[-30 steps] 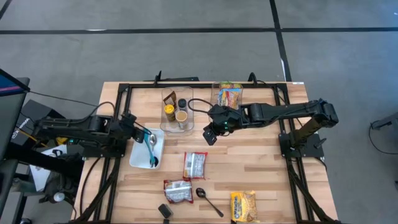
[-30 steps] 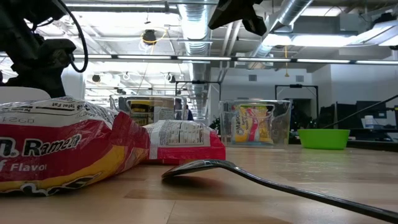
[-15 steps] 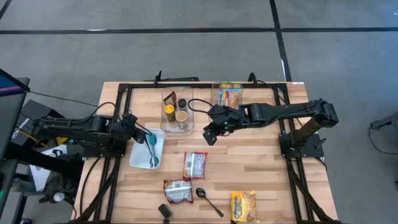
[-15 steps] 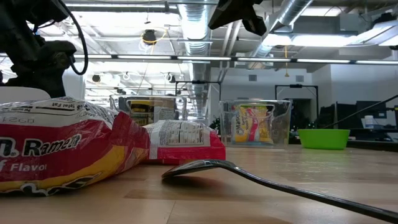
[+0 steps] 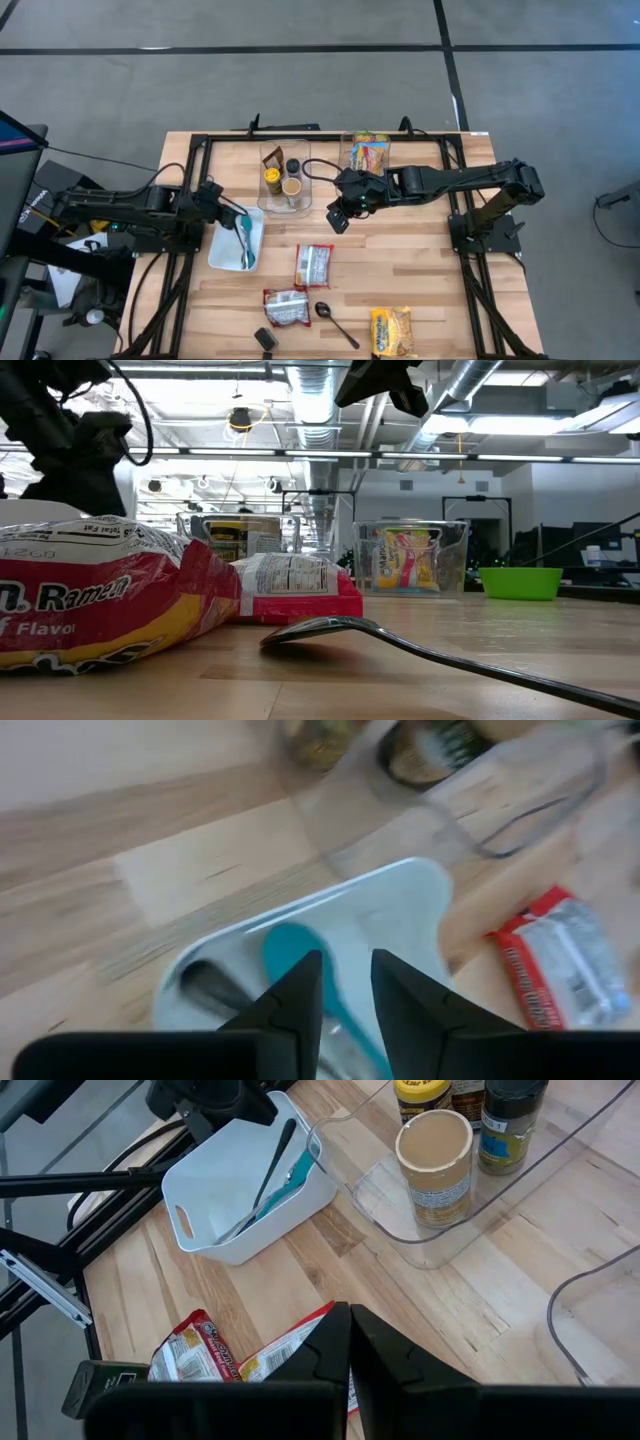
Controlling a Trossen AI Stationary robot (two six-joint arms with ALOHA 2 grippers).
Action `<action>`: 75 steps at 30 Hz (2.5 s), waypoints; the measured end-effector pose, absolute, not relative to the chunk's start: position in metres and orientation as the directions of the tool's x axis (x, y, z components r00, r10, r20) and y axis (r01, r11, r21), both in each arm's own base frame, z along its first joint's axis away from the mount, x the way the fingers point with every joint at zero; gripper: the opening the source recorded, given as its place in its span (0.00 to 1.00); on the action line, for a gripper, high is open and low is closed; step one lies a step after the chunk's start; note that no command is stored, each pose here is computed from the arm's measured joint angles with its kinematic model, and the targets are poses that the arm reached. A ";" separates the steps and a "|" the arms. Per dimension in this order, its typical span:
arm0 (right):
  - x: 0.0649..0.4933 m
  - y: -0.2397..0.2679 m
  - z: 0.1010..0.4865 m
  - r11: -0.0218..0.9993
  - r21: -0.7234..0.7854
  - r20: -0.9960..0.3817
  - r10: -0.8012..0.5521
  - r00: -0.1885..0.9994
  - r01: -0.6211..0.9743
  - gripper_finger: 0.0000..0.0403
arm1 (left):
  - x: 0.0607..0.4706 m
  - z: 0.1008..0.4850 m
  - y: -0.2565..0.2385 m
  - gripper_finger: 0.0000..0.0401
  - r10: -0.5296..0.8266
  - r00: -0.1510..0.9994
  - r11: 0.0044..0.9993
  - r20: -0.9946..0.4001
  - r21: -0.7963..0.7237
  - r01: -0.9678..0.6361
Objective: Pick & Place Food Item
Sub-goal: Put the red noodle pack into the right transparent bin
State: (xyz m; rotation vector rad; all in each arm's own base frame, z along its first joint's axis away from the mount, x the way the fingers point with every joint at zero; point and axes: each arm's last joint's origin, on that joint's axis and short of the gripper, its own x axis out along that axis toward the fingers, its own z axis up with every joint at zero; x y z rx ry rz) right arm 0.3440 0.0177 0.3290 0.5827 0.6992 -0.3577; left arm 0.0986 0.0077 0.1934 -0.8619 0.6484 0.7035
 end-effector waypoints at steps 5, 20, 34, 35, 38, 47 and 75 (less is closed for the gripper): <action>0.344 0.018 0.329 0.784 0.379 -0.689 -0.115 0.715 0.491 0.01 | 0.111 0.205 0.008 0.17 0.281 0.725 0.576 -0.628 -0.494 -0.652; 0.344 0.018 0.329 0.785 0.378 -0.689 -0.115 0.715 0.491 0.01 | 0.132 0.290 0.005 0.04 0.195 0.956 0.936 0.220 -0.333 -0.114; 0.344 0.018 0.329 0.789 0.374 -0.689 -0.115 0.715 0.487 0.01 | 0.130 0.300 -0.001 0.01 -0.013 0.944 0.956 0.329 -0.273 0.108; 0.344 0.018 0.329 0.789 0.374 -0.689 -0.115 0.715 0.487 0.01 | 0.130 0.300 -0.001 0.00 -0.014 0.944 0.956 0.329 -0.272 0.109; 0.344 0.018 0.329 0.789 0.372 -0.693 -0.113 0.712 0.488 0.01 | 0.130 0.300 -0.001 0.00 -0.013 0.945 0.956 0.326 -0.273 0.107; 0.340 0.022 0.314 0.795 0.340 -0.737 -0.107 0.667 0.503 0.01 | 0.130 0.300 -0.001 0.01 -0.014 0.945 0.956 0.326 -0.273 0.108; 0.312 0.059 0.185 0.295 0.655 -0.743 0.086 0.664 0.695 0.01 | 0.130 0.300 -0.001 0.00 -0.013 0.945 0.956 0.326 -0.273 0.108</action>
